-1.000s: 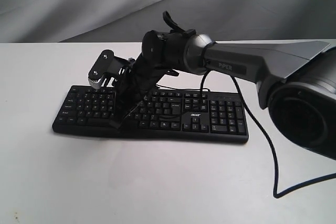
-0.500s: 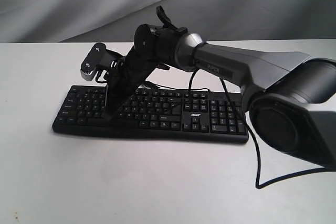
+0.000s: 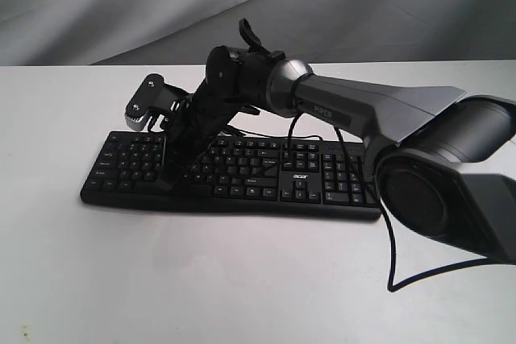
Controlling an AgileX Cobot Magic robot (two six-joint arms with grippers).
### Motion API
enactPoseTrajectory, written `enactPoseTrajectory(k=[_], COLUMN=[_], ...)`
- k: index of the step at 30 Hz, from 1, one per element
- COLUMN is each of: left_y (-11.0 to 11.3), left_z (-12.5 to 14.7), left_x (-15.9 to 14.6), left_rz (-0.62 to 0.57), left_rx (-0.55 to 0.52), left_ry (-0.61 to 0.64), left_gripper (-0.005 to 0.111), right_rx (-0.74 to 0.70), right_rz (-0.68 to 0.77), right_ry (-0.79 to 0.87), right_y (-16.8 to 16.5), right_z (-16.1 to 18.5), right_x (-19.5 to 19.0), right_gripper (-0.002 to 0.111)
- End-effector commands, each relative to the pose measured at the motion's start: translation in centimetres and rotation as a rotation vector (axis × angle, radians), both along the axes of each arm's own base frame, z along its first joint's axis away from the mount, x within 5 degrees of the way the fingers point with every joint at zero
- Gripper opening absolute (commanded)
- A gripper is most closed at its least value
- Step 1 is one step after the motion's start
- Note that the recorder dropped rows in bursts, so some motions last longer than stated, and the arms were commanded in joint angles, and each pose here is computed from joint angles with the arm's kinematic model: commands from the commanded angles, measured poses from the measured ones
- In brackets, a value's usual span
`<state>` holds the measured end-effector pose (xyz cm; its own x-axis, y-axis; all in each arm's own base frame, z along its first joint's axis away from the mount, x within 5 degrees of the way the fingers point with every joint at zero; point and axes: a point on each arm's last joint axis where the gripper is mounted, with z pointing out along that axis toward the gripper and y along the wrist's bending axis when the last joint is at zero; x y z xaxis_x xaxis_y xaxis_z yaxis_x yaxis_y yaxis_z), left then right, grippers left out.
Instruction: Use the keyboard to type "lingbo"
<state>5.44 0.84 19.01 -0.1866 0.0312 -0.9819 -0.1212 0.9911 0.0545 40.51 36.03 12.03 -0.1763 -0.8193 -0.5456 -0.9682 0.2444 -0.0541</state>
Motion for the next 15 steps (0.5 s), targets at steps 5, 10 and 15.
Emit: enactPoseTrajectory(k=[5, 10, 15], left_y=[-0.01, -0.01, -0.01], left_z=[-0.08, -0.08, -0.08], left_x=[0.00, 0.00, 0.00], left_rz=[0.000, 0.000, 0.000], left_rx=[-0.005, -0.005, -0.005], left_ry=[-0.007, -0.007, -0.007], left_gripper=[0.001, 0.001, 0.001], right_rx=[0.022, 0.019, 0.017], right_rz=[-0.013, -0.013, -0.015], right_ry=[-0.011, -0.007, 0.000], right_y=[0.10, 0.09, -0.09], right_z=[0.39, 0.21, 0.31], right_x=[0.20, 0.19, 0.25], right_gripper=[0.000, 0.000, 0.000])
